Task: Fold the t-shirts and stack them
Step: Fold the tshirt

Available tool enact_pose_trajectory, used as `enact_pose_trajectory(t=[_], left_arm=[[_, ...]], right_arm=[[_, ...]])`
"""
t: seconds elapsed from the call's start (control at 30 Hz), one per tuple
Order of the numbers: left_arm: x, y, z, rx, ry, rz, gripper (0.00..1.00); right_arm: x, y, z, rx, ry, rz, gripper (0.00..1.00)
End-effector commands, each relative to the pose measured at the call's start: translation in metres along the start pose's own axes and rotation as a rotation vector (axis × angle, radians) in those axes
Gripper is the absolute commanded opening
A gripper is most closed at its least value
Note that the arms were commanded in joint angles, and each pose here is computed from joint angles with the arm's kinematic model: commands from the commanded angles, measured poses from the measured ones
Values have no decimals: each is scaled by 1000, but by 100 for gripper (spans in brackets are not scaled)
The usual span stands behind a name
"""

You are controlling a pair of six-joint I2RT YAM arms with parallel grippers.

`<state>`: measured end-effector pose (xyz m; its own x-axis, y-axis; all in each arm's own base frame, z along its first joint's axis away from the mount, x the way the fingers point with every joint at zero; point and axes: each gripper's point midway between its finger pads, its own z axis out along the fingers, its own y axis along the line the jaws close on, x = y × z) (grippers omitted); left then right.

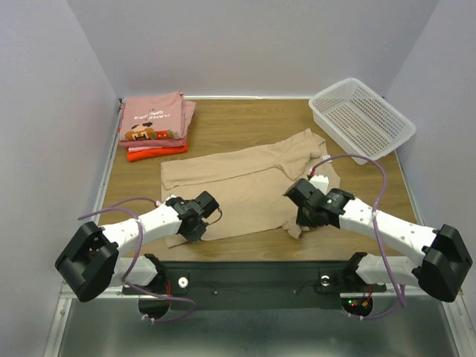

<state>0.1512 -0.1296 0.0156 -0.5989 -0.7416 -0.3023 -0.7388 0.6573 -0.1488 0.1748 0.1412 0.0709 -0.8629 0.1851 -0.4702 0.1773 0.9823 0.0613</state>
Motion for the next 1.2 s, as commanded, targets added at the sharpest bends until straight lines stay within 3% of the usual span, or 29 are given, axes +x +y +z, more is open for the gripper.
enact_pose_trajectory(t=[0.0, 0.37, 1.17], left_arm=[[-13, -9, -3, 6, -47, 32, 0], [-36, -38, -7, 61, -65, 68, 0], [-94, -84, 3, 89, -60, 211, 0]], right_arm=[[-52, -1, -11, 63, -169, -15, 0], [-140, 21, -23, 63, -360, 48, 0], [-235, 40, 22, 55, -377, -24, 0]])
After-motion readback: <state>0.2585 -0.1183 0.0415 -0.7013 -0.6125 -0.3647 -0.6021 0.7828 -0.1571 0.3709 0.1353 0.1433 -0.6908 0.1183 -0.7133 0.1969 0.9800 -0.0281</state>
